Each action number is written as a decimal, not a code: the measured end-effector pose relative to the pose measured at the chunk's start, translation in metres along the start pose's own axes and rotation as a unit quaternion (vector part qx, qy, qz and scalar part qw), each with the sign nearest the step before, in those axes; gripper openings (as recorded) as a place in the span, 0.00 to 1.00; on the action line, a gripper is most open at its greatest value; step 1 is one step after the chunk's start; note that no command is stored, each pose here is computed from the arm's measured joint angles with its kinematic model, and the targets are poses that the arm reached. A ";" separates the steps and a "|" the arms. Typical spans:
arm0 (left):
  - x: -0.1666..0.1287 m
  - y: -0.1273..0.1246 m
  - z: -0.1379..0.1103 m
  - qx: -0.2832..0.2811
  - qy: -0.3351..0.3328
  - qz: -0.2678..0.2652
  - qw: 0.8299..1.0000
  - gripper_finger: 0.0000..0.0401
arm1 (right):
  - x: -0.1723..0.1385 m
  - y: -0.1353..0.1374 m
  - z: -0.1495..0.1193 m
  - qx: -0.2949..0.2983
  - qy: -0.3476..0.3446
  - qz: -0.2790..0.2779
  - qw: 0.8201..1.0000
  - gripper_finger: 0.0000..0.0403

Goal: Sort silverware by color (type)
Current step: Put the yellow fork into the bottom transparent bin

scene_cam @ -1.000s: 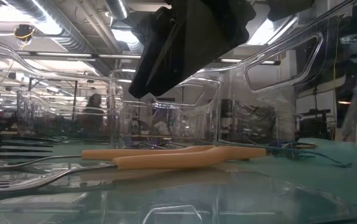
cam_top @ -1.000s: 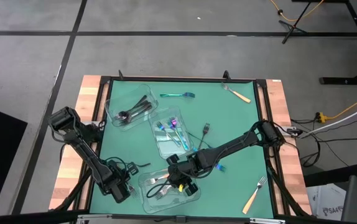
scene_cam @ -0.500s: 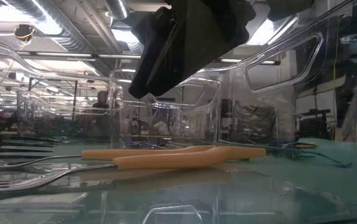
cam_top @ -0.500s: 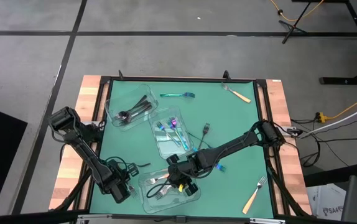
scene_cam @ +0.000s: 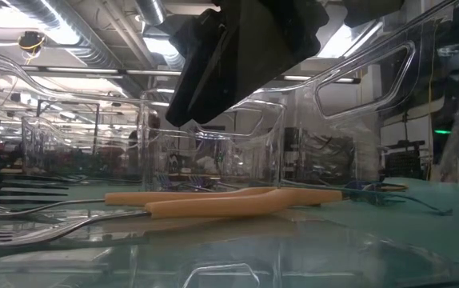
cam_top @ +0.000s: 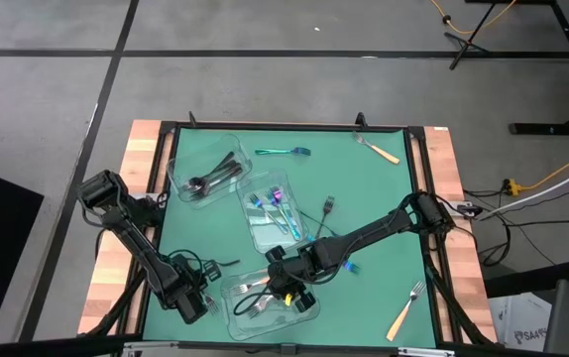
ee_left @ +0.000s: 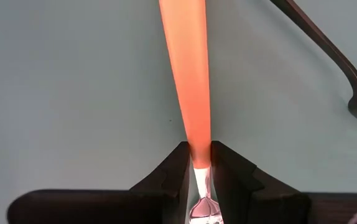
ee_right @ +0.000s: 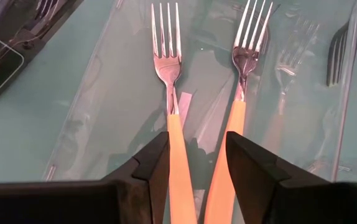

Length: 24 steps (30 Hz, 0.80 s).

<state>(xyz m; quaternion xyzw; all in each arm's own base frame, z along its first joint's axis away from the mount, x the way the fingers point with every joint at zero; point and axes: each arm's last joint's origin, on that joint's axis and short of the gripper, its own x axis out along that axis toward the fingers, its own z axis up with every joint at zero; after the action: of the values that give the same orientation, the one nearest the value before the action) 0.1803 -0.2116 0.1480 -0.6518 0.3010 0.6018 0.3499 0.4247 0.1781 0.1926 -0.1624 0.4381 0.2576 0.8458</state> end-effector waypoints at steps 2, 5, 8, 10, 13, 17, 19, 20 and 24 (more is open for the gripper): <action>0.000 0.000 0.000 -0.001 0.000 0.000 1.000 0.14 | 0.000 0.000 0.000 0.000 0.000 0.000 1.000 0.36; 0.000 0.000 0.000 0.002 0.000 0.000 1.000 0.14 | 0.000 0.000 0.000 0.000 0.000 0.000 1.000 0.36; 0.000 -0.001 0.000 -0.001 -0.001 0.001 1.000 0.14 | 0.000 0.000 0.000 0.000 0.000 0.000 1.000 0.36; 0.000 -0.002 0.001 -0.002 -0.001 0.003 1.000 0.14 | 0.000 0.000 0.000 0.000 0.000 0.000 1.000 0.36; 0.000 -0.002 0.001 -0.002 -0.001 0.003 1.000 0.14 | 0.000 0.000 0.000 0.000 0.000 0.000 1.000 0.36; 0.000 -0.002 0.001 -0.002 -0.001 0.003 1.000 0.14 | 0.000 0.000 0.000 0.000 0.000 0.000 1.000 0.36; 0.000 -0.002 0.001 0.000 -0.001 0.002 1.000 0.14 | 0.000 0.000 0.000 0.000 0.000 0.000 1.000 0.36; 0.000 -0.002 0.001 0.007 -0.001 0.003 1.000 0.14 | 0.000 0.000 0.000 0.000 0.000 0.000 1.000 0.36; 0.000 -0.002 0.001 0.028 -0.002 0.003 1.000 0.14 | 0.000 0.000 0.000 0.000 0.000 0.000 1.000 0.36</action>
<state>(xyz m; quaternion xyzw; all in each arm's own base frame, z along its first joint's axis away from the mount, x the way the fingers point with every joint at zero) 0.1817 -0.2099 0.1478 -0.6398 0.3194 0.5954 0.3662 0.4248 0.1781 0.1926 -0.1625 0.4381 0.2576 0.8458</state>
